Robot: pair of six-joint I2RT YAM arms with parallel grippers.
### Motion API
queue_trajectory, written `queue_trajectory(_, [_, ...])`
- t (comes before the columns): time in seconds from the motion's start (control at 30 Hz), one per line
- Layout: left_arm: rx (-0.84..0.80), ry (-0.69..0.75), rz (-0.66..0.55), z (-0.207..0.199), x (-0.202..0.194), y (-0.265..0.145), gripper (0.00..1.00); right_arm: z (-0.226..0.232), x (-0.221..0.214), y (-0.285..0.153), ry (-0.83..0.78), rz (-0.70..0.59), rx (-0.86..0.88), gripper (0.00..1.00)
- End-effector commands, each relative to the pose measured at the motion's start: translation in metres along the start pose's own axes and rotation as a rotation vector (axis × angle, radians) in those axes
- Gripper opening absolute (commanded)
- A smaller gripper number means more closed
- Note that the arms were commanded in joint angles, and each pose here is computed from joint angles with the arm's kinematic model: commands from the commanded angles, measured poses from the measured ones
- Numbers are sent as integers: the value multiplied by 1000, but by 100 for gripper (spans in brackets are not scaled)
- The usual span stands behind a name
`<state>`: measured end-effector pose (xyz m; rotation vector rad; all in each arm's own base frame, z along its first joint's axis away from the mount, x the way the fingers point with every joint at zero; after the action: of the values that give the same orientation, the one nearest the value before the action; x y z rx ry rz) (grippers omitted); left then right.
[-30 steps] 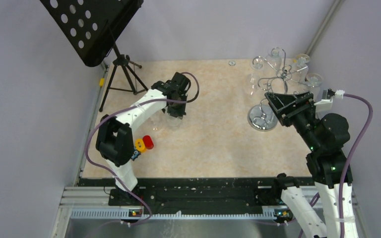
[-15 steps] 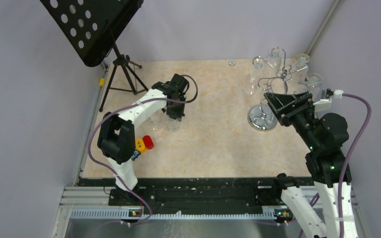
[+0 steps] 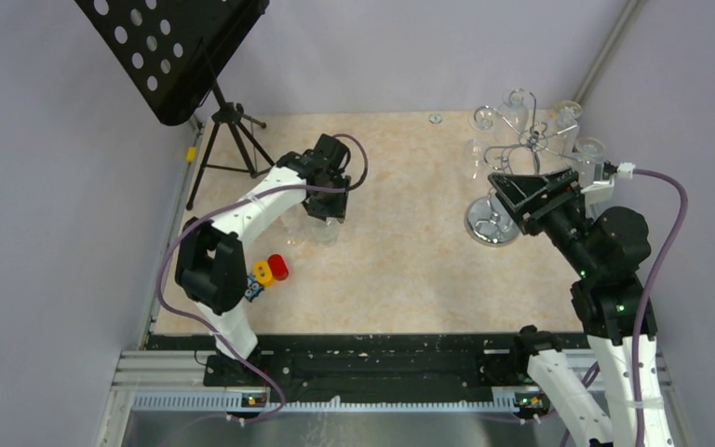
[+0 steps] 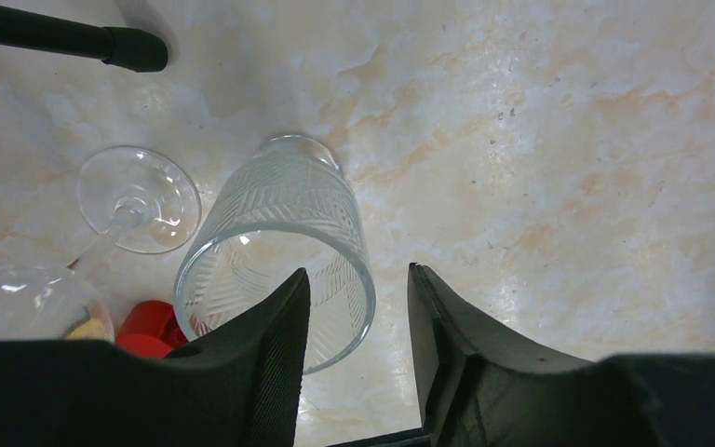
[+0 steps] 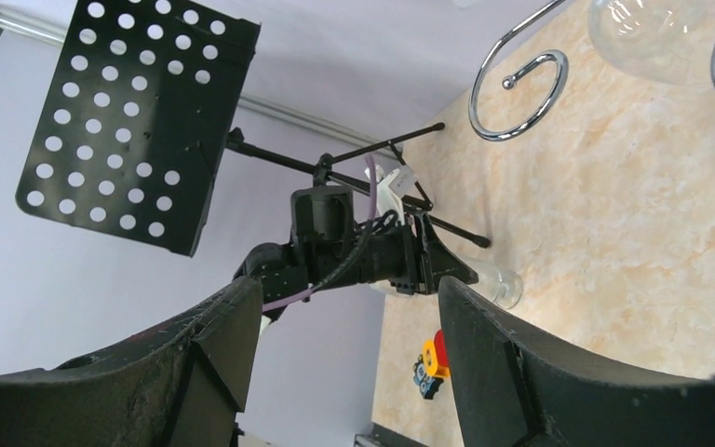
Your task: Take the wine glass off the wine glass rack
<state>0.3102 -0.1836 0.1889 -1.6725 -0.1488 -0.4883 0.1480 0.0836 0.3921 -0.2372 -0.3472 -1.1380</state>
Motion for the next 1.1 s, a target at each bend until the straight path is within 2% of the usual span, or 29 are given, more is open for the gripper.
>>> queue_trajectory(0.0, [-10,5,-103,2,11,-40,49,18,3,-4,-39,4,74,71])
queue_trajectory(0.2, [-75,22,-223,-1,17,-84,59,35,21,0,-168,-45,16,70])
queue_trajectory(0.23, [-92,27,-249,-2,18,-93,63,36,25,3,-198,-53,-10,70])
queue_trajectory(0.27, [-125,37,-273,-4,19,-101,74,38,31,7,-230,-70,-35,70])
queue_trajectory(0.3, [-150,44,-299,-6,19,-109,80,40,36,11,-264,-85,-61,70])
queue_trajectory(0.37, [-190,58,-374,-7,20,-127,83,40,47,21,-320,-114,-123,69])
queue_trajectory(0.47, [-235,67,-507,-7,18,-145,84,39,64,37,-402,-164,-214,64])
queue_trajectory(0.57, [-293,77,-614,-8,13,-166,87,35,77,59,-466,-175,-281,51])
queue_trajectory(0.6, [-310,80,-639,-9,11,-172,87,33,79,66,-484,-161,-296,50])
queue_trajectory(0.77, [-355,92,-717,-9,4,-191,87,19,84,100,-513,-93,-359,54])
queue_trajectory(1.07, [-355,105,-774,-5,-3,-198,88,2,83,127,-370,-153,-361,55])
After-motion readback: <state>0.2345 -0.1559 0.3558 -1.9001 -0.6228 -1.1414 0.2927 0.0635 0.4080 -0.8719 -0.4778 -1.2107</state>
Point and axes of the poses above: each gripper's point midway between its finger pads, its own y axis out along the fingers, its own z axis along the line the jaws close on, x = y × z, the point moved 8 cm from there along -y, back along the fingers, and after that the axes turned 3 degrees about y, right-handed, at the moved point
